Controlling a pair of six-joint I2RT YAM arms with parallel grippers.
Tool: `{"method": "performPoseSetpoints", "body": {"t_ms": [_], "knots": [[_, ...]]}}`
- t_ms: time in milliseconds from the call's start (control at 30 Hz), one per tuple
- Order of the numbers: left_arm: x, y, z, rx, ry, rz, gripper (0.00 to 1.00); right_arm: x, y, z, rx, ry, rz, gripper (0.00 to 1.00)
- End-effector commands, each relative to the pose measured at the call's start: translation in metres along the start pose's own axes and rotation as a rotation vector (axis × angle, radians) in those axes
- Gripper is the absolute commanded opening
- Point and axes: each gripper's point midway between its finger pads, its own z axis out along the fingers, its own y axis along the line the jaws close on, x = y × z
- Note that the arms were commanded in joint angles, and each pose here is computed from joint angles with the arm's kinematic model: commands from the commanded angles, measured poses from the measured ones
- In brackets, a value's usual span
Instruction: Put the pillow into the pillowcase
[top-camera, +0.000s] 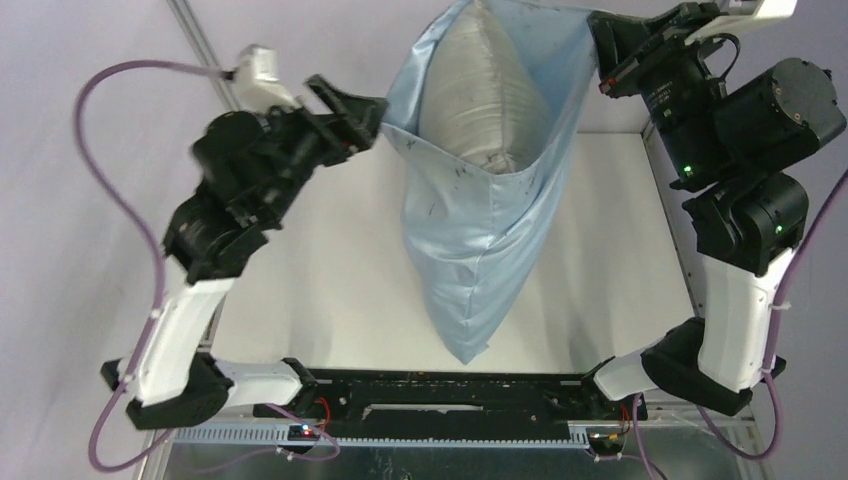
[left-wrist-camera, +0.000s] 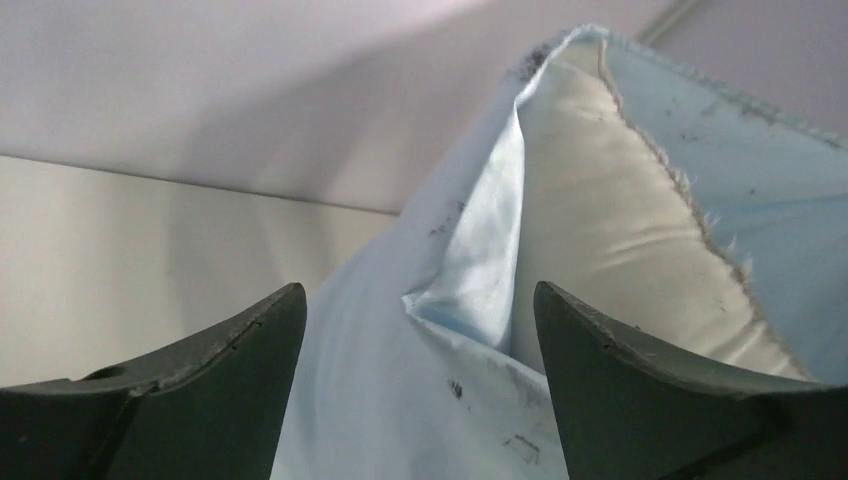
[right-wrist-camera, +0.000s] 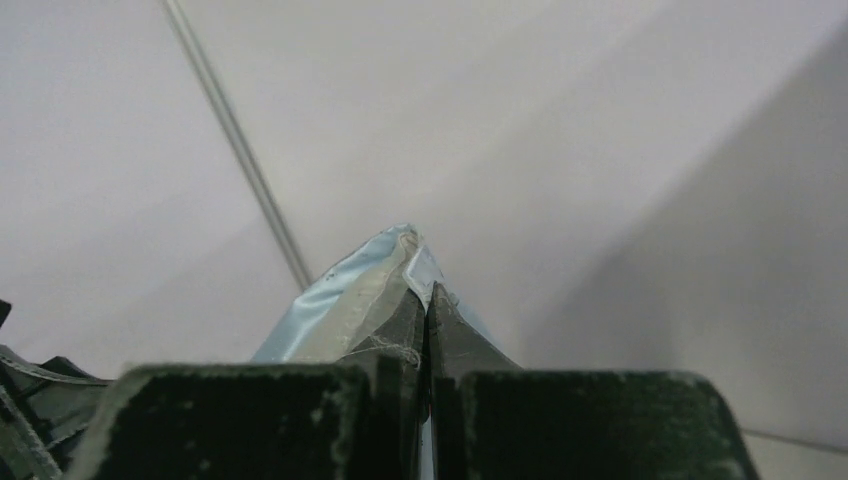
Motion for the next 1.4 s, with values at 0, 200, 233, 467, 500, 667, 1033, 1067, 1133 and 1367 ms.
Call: {"method": "performPoseSetpoints", "body": {"t_ms": [0, 200, 233, 467, 500, 667, 1033, 1067, 1133, 1367], "knots": [[-0.045, 0.035, -0.052, -0.069, -0.150, -0.085, 0.87, -0.073, 0.034, -0.008, -0.161, -0.247, 0.124, 0.00], [0.027, 0.108, -0.056, -0.214, -0.038, -0.150, 0.80, -0.034, 0.086, 0.014, -0.292, -0.161, 0.178, 0.00], [0.044, 0.119, -0.057, -0.234, -0.010, -0.163, 0.76, -0.024, 0.098, 0.017, -0.305, -0.144, 0.166, 0.00], [0.211, 0.169, -0.056, -0.225, 0.260, -0.420, 0.51, 0.065, 0.180, 0.036, -0.435, 0.041, 0.188, 0.00], [0.238, 0.174, -0.057, -0.221, 0.300, -0.451, 0.50, 0.078, 0.192, 0.037, -0.459, 0.069, 0.198, 0.00], [0.292, 0.141, -0.031, -0.087, 0.354, -0.595, 0.49, 0.141, 0.236, 0.040, -0.570, 0.233, 0.264, 0.00], [0.313, 0.067, 0.064, 0.060, 0.423, -0.614, 0.49, 0.233, 0.186, 0.009, -0.493, 0.573, 0.248, 0.00], [0.322, 0.079, 0.058, 0.020, 0.435, -0.609, 0.50, 0.243, 0.176, 0.005, -0.474, 0.603, 0.254, 0.00], [0.339, 0.107, 0.038, -0.059, 0.459, -0.589, 0.50, 0.264, 0.159, -0.002, -0.454, 0.662, 0.274, 0.00], [0.344, 0.217, -0.059, -0.355, 0.404, -0.421, 0.46, 0.331, 0.127, -0.041, -0.393, 0.819, 0.317, 0.00]]}}
